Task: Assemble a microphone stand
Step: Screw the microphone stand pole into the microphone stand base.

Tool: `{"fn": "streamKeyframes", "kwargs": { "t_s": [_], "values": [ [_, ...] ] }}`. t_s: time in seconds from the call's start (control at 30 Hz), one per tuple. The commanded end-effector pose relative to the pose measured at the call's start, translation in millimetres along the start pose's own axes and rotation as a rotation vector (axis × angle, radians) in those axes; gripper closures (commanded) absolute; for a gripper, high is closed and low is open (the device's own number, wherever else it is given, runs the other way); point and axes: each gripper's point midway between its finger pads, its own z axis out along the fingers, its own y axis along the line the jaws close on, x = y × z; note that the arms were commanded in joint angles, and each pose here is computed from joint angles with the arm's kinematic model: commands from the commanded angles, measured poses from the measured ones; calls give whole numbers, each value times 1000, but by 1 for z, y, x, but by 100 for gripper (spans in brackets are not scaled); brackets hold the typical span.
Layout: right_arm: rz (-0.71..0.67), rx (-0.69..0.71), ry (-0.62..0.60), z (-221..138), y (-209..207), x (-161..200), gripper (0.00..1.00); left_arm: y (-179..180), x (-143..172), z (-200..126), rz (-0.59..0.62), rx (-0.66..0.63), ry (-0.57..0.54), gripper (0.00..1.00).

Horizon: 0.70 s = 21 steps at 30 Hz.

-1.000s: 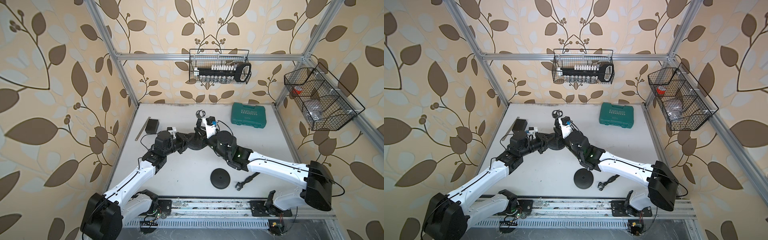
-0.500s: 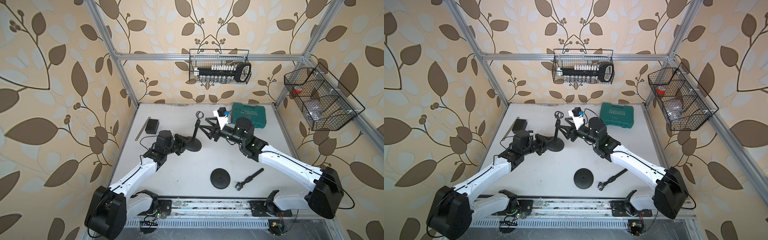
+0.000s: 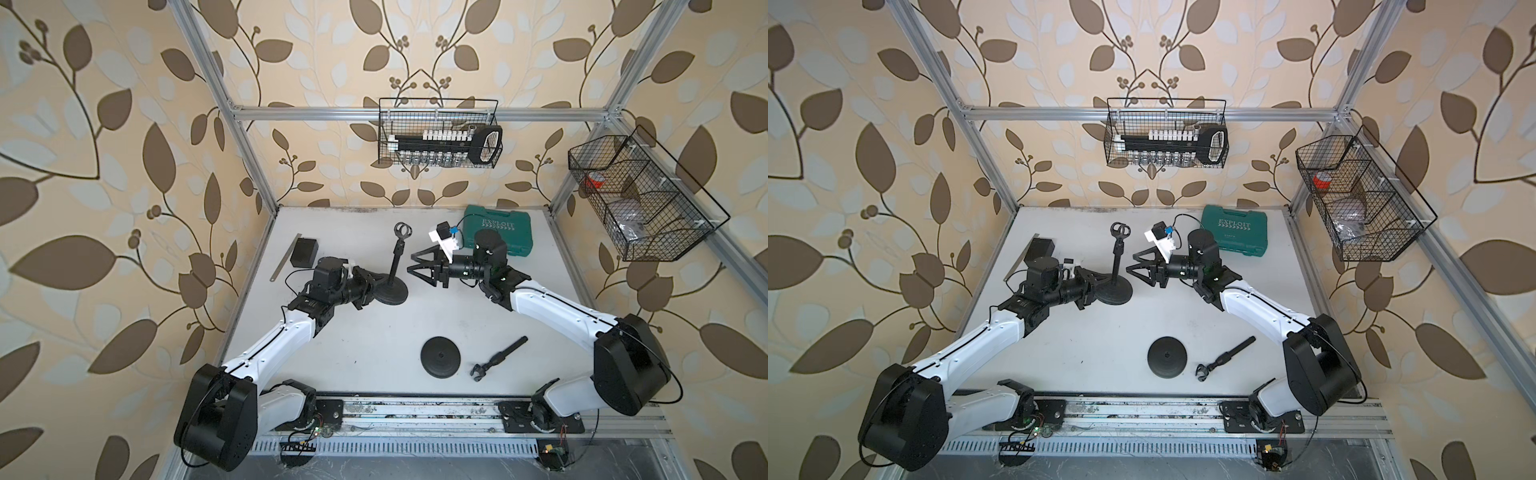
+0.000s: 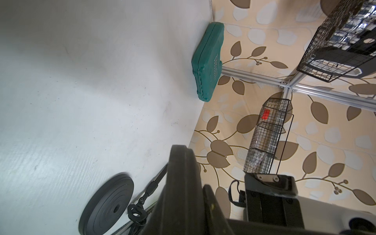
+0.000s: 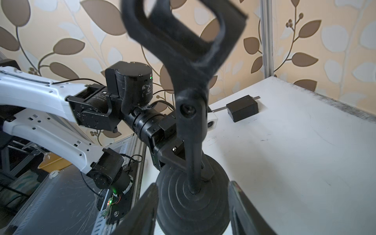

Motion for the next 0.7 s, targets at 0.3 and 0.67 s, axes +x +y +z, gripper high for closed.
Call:
{"fn": "streamKeyframes", "kwargs": {
  "t_s": [0.3,0.67],
  "values": [
    [-26,-194,-40,26,15,-8,49,-78,7,-7,204,219,62,100],
    [-76,-188,-79,35,20,-24,65,-101,8,-9,284,286,69,100]
  ]
}}
